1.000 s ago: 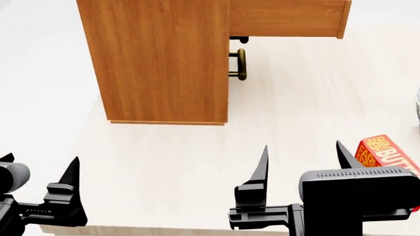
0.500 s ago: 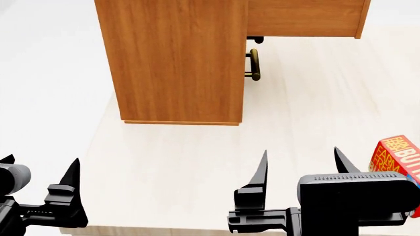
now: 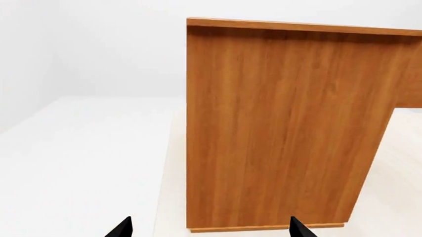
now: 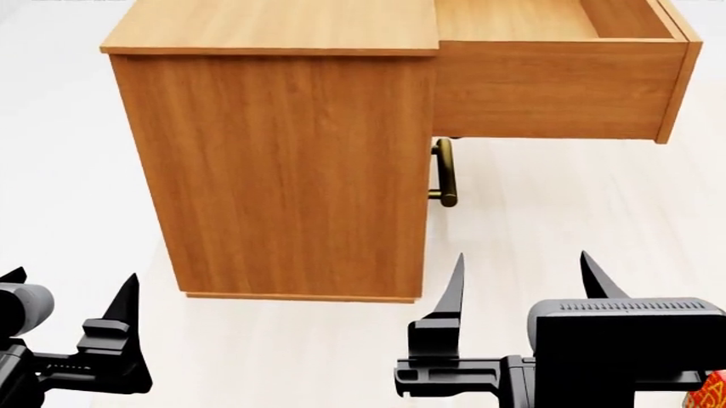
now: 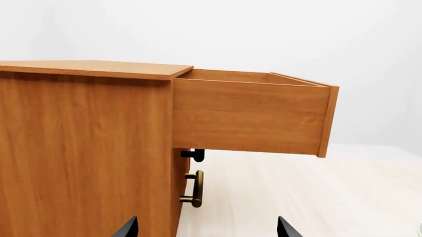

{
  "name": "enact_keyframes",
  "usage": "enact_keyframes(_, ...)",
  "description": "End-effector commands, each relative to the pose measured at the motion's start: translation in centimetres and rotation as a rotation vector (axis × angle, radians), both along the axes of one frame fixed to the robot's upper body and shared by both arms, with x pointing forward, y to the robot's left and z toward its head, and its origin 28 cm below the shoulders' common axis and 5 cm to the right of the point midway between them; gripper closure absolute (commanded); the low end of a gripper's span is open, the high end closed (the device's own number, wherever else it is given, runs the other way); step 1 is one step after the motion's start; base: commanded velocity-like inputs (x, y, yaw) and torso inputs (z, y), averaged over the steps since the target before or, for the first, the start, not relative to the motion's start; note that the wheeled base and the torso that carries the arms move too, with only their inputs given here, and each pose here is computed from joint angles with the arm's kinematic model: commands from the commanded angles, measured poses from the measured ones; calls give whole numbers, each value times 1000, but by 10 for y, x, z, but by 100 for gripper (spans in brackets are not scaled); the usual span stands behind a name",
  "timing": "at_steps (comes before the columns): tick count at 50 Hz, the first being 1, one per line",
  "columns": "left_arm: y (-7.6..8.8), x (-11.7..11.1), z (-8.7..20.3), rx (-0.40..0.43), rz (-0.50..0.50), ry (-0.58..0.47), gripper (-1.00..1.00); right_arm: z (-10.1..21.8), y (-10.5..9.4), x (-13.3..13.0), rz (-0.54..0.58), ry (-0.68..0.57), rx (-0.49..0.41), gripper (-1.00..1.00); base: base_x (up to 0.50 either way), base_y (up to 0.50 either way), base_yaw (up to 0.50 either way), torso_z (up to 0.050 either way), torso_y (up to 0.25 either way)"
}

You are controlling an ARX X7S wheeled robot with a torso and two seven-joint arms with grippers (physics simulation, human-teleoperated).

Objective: Close the top drawer of the cabinet.

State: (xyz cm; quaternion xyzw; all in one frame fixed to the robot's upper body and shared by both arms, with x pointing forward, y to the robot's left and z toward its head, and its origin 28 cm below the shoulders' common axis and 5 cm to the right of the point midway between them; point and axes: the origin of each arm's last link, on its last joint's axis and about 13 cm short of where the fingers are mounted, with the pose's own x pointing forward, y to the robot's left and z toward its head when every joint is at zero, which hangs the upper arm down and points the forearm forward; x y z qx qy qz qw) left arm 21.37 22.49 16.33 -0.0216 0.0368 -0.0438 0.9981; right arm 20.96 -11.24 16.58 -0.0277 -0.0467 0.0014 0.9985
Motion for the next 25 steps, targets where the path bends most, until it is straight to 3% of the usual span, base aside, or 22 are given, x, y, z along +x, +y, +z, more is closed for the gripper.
enact_keyframes(1, 0, 0, 0, 0, 1, -1, -100, 1, 0, 0, -2, -3, -1, -100, 500, 0, 0, 0, 0)
enact_keyframes(14, 0, 0, 0, 1, 0, -2, -100, -1, -1, 1, -21, 0, -15, -100, 500, 0, 0, 0, 1)
enact_keyframes(25, 0, 0, -1, -2, 1, 1, -100, -4, -2, 3, -58, 6, -43, -100, 34, 0, 0, 0, 0)
